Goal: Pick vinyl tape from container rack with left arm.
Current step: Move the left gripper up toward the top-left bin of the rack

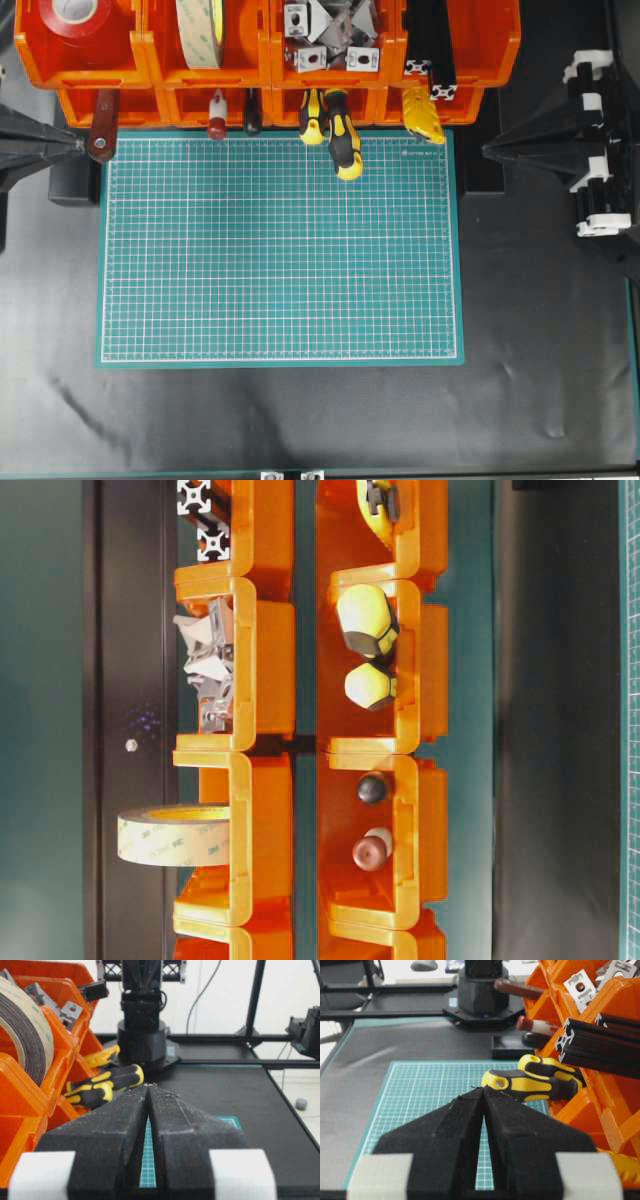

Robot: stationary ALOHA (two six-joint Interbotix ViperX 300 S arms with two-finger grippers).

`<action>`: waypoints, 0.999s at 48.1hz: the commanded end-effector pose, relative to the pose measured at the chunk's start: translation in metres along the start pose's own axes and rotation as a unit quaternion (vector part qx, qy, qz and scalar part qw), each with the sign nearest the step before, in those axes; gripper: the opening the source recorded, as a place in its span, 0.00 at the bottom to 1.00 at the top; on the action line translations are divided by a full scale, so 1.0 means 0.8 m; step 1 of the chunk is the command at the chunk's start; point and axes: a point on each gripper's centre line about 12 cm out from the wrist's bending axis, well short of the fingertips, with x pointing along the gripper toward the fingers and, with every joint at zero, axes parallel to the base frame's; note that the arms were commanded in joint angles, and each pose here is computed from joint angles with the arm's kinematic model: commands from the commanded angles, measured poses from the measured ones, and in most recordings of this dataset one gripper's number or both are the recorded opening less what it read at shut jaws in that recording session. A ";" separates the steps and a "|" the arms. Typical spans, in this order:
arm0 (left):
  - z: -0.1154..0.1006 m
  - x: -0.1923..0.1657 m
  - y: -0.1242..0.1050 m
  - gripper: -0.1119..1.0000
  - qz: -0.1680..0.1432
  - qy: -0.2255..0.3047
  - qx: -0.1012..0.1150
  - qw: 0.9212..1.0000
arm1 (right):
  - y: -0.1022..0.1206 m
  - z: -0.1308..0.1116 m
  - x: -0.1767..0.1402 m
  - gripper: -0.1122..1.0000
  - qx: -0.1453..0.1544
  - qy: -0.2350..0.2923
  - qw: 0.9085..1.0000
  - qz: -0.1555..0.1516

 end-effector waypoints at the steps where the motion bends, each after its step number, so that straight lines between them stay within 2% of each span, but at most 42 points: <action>1: 0.033 0.007 0.000 0.15 -0.002 -0.012 0.011 1.000 | -0.001 0.017 0.003 0.12 0.006 -0.021 1.000 -0.002; 5: 0.053 0.012 0.005 0.09 0.009 0.009 0.003 1.000 | -0.001 0.019 0.002 0.17 0.006 -0.027 1.000 -0.002; 8: 0.074 0.016 0.009 0.10 0.018 0.032 -0.002 0.999 | -0.001 0.020 0.002 0.10 0.006 -0.031 0.999 -0.001; 15: 0.122 0.026 0.014 0.10 0.030 0.076 -0.002 0.997 | -0.001 0.023 0.002 0.10 0.006 -0.042 0.999 -0.001; 22: 0.151 0.039 0.023 0.10 0.050 0.166 0.000 0.985 | -0.001 0.025 0.001 0.10 0.007 -0.047 0.999 -0.001; 32: 0.176 0.059 0.041 0.10 0.082 0.292 0.000 0.953 | -0.001 0.030 0.000 0.10 0.006 -0.053 0.999 -0.001; 39: 0.187 0.072 0.048 0.10 0.088 0.370 0.003 0.925 | 0.002 0.030 0.001 0.10 0.010 -0.052 0.999 0.003; 40: 0.188 0.072 0.049 0.10 0.088 0.387 0.006 0.918 | 0.002 0.031 0.001 0.10 0.010 -0.054 0.998 0.003; 47: 0.180 0.068 0.058 0.10 0.089 0.462 0.021 0.882 | 0.002 0.030 0.001 0.10 0.012 -0.053 0.999 0.004; 48: 0.178 0.067 0.060 0.10 0.090 0.474 0.023 0.875 | 0.002 0.030 0.001 0.10 0.012 -0.053 0.999 0.004</action>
